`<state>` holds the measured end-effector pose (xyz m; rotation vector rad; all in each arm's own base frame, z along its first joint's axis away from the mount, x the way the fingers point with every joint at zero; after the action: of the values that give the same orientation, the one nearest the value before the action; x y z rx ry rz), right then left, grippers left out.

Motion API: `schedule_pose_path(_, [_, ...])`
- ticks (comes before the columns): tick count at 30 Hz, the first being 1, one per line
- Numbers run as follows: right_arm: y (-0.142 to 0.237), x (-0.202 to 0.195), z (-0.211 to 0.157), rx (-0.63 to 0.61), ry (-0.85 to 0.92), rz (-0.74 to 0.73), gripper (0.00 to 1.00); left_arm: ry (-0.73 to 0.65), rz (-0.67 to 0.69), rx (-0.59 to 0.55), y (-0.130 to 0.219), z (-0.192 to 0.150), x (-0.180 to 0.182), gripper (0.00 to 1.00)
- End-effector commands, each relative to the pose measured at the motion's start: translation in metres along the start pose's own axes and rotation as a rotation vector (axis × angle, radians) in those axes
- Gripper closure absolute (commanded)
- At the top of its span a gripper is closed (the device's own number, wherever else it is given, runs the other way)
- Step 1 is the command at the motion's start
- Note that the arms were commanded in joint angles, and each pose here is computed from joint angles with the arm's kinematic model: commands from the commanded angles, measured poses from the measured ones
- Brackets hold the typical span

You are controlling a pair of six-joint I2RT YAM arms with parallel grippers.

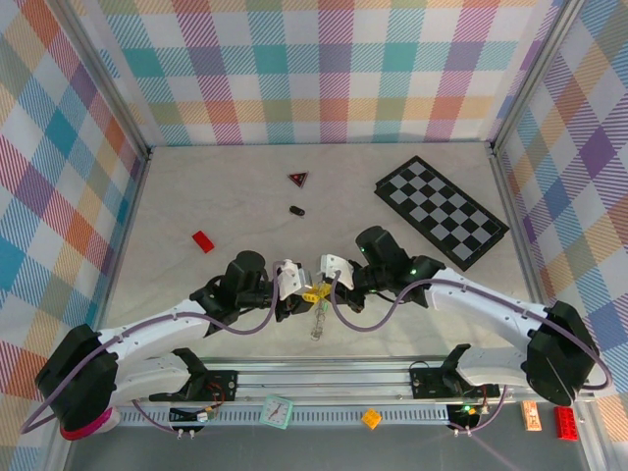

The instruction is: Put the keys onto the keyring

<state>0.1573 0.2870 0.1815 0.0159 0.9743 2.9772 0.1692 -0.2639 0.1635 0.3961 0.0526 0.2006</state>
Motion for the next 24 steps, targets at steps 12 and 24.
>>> schedule_pose_path(12, [0.012,0.007,0.018,-0.070,0.062,0.035,0.71,-0.051,-0.040,-0.009,-0.002,0.008,-0.005,1.00])
schedule_pose_path(24, [0.014,0.002,-0.008,-0.126,-0.065,-0.034,0.66,-0.050,-0.032,-0.090,0.000,0.008,-0.009,1.00])
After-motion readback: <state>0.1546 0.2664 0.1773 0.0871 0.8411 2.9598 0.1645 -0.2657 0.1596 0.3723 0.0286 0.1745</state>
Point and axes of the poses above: each hand's point on the last joint's axis, 136 mm out from that joint toward the fingers, its own y axis back along the fingers, its own x axis along the line the jaws close on, z = x × y, the point moved 3 cm from there along y, back along the fingers, and after that the axes turned 1 degree about y, right-handed, at the moved point
